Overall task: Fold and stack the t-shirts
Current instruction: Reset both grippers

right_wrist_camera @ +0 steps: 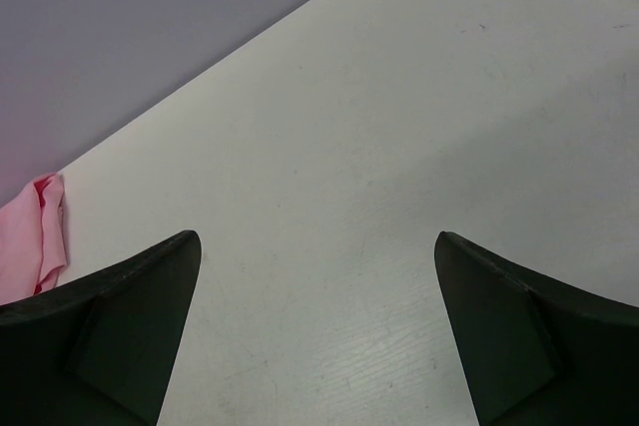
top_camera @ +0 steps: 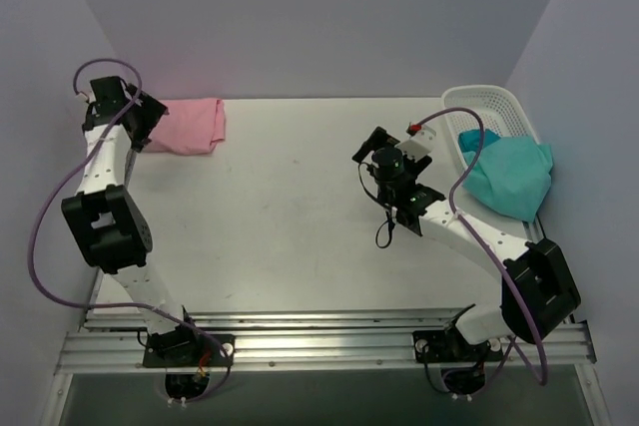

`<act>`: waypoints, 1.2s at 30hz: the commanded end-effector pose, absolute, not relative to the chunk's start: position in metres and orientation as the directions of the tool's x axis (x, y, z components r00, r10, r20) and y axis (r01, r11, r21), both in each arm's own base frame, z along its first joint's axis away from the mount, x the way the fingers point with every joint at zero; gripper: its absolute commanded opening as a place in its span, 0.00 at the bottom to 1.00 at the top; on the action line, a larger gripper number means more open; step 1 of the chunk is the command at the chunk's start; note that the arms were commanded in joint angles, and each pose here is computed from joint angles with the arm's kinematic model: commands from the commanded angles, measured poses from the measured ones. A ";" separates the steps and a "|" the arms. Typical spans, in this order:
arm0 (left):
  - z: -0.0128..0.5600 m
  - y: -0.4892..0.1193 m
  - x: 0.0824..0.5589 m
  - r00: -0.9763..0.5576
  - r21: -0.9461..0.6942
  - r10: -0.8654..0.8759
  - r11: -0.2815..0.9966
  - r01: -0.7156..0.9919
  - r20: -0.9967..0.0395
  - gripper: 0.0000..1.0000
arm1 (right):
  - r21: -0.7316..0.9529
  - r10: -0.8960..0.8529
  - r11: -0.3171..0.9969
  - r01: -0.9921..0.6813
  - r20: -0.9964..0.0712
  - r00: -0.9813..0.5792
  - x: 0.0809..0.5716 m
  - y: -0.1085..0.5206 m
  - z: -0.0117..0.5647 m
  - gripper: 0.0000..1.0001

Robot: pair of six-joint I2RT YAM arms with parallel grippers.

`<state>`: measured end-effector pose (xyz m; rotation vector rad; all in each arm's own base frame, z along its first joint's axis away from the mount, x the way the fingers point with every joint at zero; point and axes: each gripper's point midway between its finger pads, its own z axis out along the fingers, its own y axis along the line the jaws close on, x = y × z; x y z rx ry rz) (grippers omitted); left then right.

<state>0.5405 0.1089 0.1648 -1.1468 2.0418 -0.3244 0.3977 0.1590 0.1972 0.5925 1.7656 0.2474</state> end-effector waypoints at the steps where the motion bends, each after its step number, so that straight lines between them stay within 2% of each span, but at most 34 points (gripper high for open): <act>1: 0.286 0.108 0.495 -0.138 -0.595 -0.746 0.616 -0.516 -0.652 0.94 | 0.488 0.531 0.833 0.263 -0.838 -0.126 0.392 0.156 0.213 0.99; 2: 0.270 0.092 0.480 -0.177 -0.563 -0.731 0.636 -0.528 -0.659 0.94 | 0.485 0.527 0.835 0.259 -0.840 -0.128 0.390 0.157 0.213 0.99; 3: 0.299 0.091 0.458 -0.119 -0.542 -0.687 0.657 -0.524 -0.717 0.94 | 0.483 0.526 0.837 0.258 -0.840 -0.132 0.389 0.157 0.212 0.99; 6: 0.304 0.067 0.409 -0.140 -0.394 -0.551 0.731 -0.556 -0.823 0.94 | 0.467 0.506 0.854 0.228 -0.847 -0.163 0.384 0.167 0.211 0.99; 13: 0.287 0.042 0.342 -0.225 -0.244 -0.436 0.782 -0.573 -0.871 0.94 | 0.428 0.471 0.878 0.216 -0.854 -0.223 0.380 0.187 0.201 1.00; 18: 0.275 0.055 0.335 -0.267 -0.121 -0.372 0.753 -0.647 -0.889 0.94 | 0.405 0.453 0.886 0.225 -0.859 -0.238 0.374 0.191 0.197 1.00; 29: 0.271 0.051 0.353 -0.270 -0.122 -0.362 0.770 -0.626 -0.892 0.94 | 0.378 0.435 0.889 0.259 -0.874 -0.218 0.371 0.181 0.199 1.00; 36: 0.270 0.053 0.352 -0.258 -0.121 -0.347 0.775 -0.620 -0.902 0.94 | 0.346 0.411 0.901 0.261 -0.872 -0.264 0.374 0.187 0.183 1.00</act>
